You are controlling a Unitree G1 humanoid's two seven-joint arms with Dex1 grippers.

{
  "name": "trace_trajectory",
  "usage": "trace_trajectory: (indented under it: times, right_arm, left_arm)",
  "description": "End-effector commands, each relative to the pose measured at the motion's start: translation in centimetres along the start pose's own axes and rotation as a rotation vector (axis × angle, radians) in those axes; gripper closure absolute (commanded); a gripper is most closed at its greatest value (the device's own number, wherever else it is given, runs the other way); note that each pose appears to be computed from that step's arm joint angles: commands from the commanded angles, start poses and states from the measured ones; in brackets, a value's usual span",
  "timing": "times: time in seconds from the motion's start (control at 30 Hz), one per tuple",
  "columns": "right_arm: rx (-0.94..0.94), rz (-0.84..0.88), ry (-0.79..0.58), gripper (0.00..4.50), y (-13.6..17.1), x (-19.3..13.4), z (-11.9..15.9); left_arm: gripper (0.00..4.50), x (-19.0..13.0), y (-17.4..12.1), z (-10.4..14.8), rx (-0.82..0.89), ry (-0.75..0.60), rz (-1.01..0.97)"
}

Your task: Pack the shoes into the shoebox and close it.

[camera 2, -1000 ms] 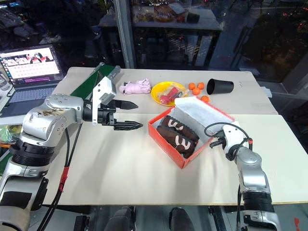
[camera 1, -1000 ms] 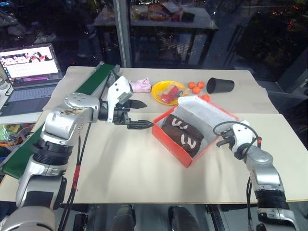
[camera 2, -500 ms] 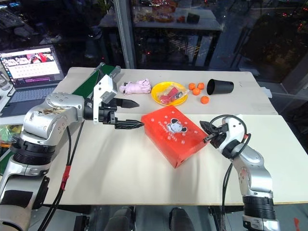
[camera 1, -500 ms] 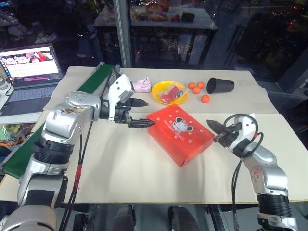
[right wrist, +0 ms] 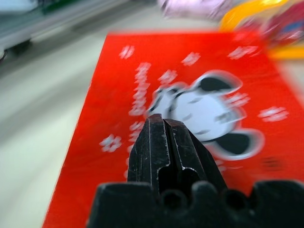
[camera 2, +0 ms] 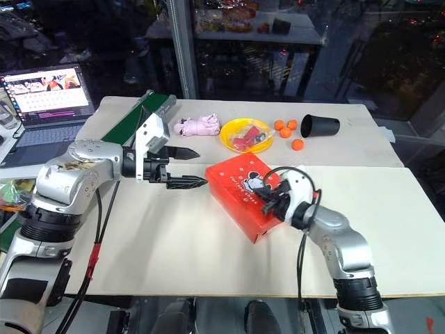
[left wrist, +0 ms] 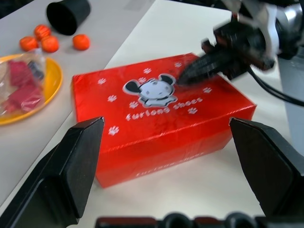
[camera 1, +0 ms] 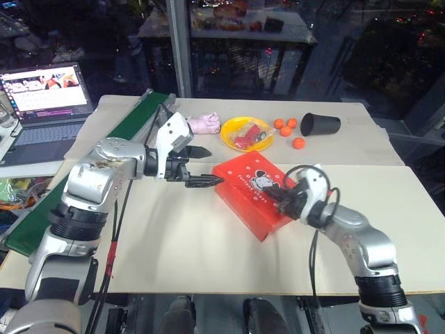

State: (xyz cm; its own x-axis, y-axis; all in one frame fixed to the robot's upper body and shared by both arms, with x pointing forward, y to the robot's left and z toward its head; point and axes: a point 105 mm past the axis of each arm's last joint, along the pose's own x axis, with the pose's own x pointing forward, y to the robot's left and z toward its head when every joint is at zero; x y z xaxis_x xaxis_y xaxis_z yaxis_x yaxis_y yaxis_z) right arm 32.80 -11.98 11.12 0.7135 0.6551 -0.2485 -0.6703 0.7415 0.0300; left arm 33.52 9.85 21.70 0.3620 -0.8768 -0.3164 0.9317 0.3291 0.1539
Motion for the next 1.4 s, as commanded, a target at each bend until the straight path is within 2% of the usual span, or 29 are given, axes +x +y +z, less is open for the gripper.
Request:
trace_trajectory:
  times: [0.03,0.17,0.23,0.33,0.47,0.57,0.63,0.8,0.9,0.93,1.17,1.3,1.4]
  right_arm:
    - [-0.049,0.017,0.187,4.41,0.5,0.1,-3.4]
    - [-0.123,0.014,0.350,4.41,0.2,-0.4,-6.5]
    - [-0.170,0.002,0.379,4.41,-0.3,-0.5,-6.6]
    - [-0.161,-0.011,0.313,4.41,-0.7,-0.3,-4.7]
    - [-0.129,0.014,0.075,4.41,-0.4,-1.1,1.1]
    - [-0.139,0.024,-0.030,3.68,-0.4,-2.6,4.0]
    - [-0.148,0.034,-0.062,3.00,-0.2,-3.8,5.2]
    - [-0.155,-0.012,-0.079,1.37,-0.5,-7.5,6.4]
    - [-0.122,-0.048,-0.082,0.26,-0.7,-9.0,6.1]
    - [-0.105,-0.091,-0.075,0.03,-1.3,-9.8,5.5]
    - [-0.029,-0.291,-0.074,0.03,-3.5,-13.1,2.4]
    - [0.033,-0.525,-0.075,0.03,-6.3,-14.9,-1.3]
    - [0.071,-0.621,-0.097,0.03,-7.0,-15.4,-3.2]
  left_arm:
    - [0.00,-0.3,-0.3,0.9,0.029,-0.033,0.014]
    - [0.00,-0.3,-0.4,0.7,0.023,-0.034,0.023]
    - [0.00,-0.2,-0.5,0.5,0.020,-0.035,0.027]
    - [0.00,-0.3,-0.5,0.1,0.011,-0.035,0.036]
    - [0.00,-0.6,-0.3,-0.7,-0.018,-0.040,0.053]
    - [0.00,-0.8,-0.6,-0.9,-0.035,-0.069,0.038]
    - [0.00,-0.9,-0.7,-1.0,-0.030,-0.091,0.043]
    - [0.00,-1.3,-0.8,-1.6,-0.046,-0.157,0.068]
    - [0.00,-1.5,-0.8,-2.1,-0.057,-0.172,0.091]
    - [0.00,-1.7,-0.7,-2.5,-0.073,-0.178,0.104]
    - [0.00,-2.8,-0.4,-6.0,-0.141,-0.169,0.202]
    - [0.00,-3.2,0.3,-10.1,-0.187,-0.159,0.382]
    - [0.00,-3.2,0.4,-12.4,-0.205,-0.153,0.485]
